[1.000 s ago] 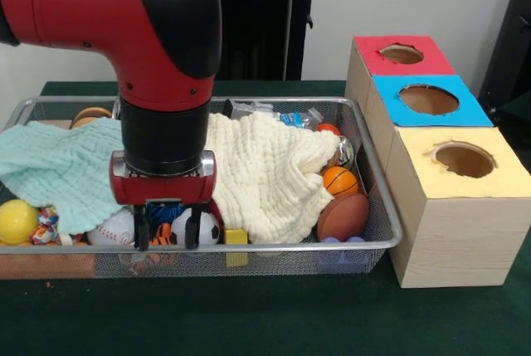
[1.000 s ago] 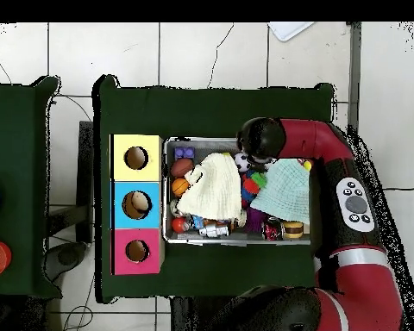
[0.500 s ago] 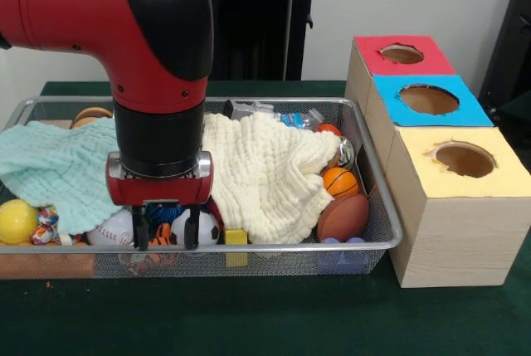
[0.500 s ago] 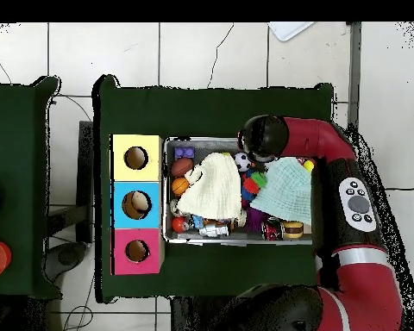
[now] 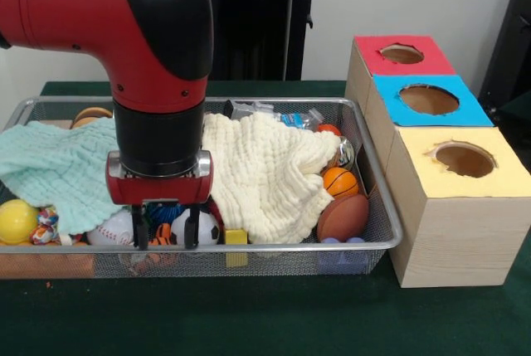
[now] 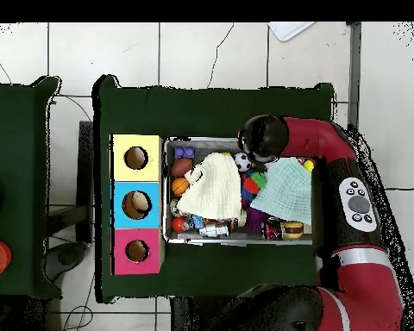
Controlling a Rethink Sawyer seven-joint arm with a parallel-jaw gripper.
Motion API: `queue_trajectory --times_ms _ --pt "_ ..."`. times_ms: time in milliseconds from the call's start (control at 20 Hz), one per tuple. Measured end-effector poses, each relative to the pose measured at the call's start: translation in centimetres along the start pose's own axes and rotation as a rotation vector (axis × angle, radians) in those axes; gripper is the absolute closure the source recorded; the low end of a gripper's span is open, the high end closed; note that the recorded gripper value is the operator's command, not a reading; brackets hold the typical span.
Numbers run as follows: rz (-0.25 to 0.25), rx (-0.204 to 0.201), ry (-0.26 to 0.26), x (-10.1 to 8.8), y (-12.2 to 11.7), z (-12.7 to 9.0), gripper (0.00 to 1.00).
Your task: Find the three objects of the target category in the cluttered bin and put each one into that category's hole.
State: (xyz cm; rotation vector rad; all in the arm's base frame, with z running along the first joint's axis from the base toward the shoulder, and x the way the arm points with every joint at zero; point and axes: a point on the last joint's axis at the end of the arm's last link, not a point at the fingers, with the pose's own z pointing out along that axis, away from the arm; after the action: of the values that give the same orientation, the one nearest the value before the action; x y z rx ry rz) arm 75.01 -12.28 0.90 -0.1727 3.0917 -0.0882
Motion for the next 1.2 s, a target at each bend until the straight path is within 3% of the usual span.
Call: queue_trajectory --times_ms 500,800,1000,1200 --pt "0.001 -0.005 0.01 0.6 -0.1 0.1 0.0" --pt "0.016 -0.03 0.057 3.1 -0.7 2.2 0.0" --pt "0.022 -0.043 0.083 4.9 -1.2 2.1 0.0" --pt "0.035 -0.041 0.065 4.9 -2.0 2.7 0.0"
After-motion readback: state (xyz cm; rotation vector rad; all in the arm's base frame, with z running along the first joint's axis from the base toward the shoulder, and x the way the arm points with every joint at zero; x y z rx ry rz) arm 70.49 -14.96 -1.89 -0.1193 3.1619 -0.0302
